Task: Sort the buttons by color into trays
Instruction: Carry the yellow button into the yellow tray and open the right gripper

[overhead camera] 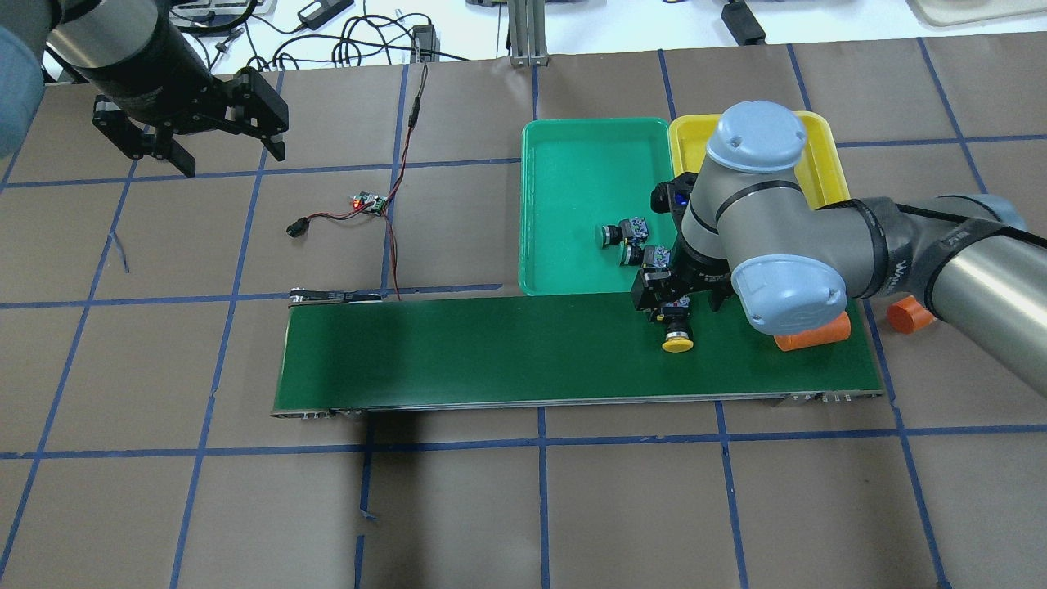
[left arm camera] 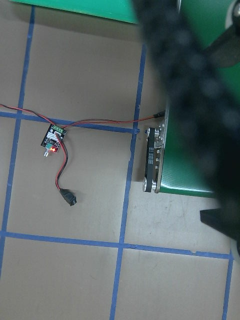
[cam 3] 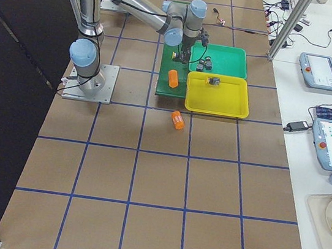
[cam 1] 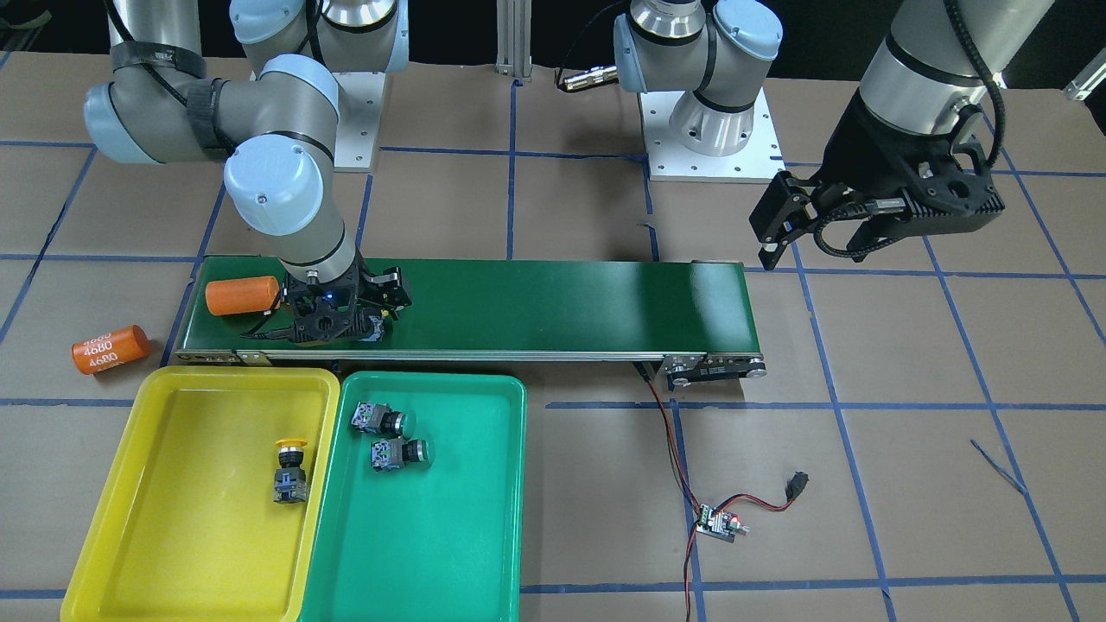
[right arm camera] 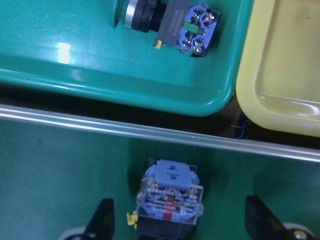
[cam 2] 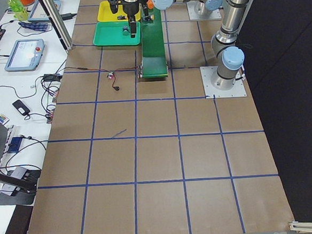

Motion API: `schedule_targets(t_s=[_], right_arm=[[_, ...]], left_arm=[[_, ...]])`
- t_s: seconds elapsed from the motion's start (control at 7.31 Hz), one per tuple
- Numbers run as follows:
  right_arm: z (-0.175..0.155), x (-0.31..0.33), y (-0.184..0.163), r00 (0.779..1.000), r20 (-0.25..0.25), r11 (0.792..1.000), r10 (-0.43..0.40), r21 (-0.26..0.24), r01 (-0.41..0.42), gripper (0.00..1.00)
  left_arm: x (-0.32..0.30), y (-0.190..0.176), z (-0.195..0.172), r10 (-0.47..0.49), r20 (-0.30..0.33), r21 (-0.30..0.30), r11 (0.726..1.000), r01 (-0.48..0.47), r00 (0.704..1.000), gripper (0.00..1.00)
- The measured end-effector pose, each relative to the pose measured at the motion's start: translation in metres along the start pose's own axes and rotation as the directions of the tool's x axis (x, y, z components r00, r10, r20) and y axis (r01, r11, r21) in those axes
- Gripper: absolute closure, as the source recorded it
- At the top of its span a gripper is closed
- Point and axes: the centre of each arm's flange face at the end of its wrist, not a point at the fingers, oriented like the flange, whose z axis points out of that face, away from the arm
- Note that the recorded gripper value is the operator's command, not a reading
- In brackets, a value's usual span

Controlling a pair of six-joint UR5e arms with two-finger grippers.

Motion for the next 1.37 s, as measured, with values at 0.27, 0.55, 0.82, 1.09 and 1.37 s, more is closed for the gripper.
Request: schedule_targets(t_s=[0.27,0.55,0.82,1.09,1.37], right_arm=[[-0.001,0.001,-0.001,1.0,-0.007,1.0,-0.005,0.0,0.005,0.97],[-0.016,0.008,-0.015,0.999,-0.035,0.999,-0.002,0.033,0.003,0.93],[-0.04,0.025,-0.064,0.996,-0.092,0.997,0.014,0.073,-0.007,0.73],[-0.045,0.068,-0.122,0.991,-0.114,0.996,0.064,0.074,-0.056,0.5],[-0.022,0.109,-0.155,0.99,-0.102,0.995,0.096,0.04,-0.093,0.01]], left_arm=[[0.0,0.0,0.0,0.0,0.0,-0.001,1.0,0.0,1.0,0.0],[0.0,0.0,0.001,0.0,0.0,-0.001,1.0,0.0,1.0,0.0],[0.0,0.0,0.0,0.0,0.0,0.0,1.0,0.0,1.0,0.0],[0.0,0.0,0.0,-0.001,0.0,0.0,1.0,0.001,1.0,0.0],[-0.001,0.0,0.0,-0.001,0.0,0.001,1.0,0.001,1.0,0.0]])
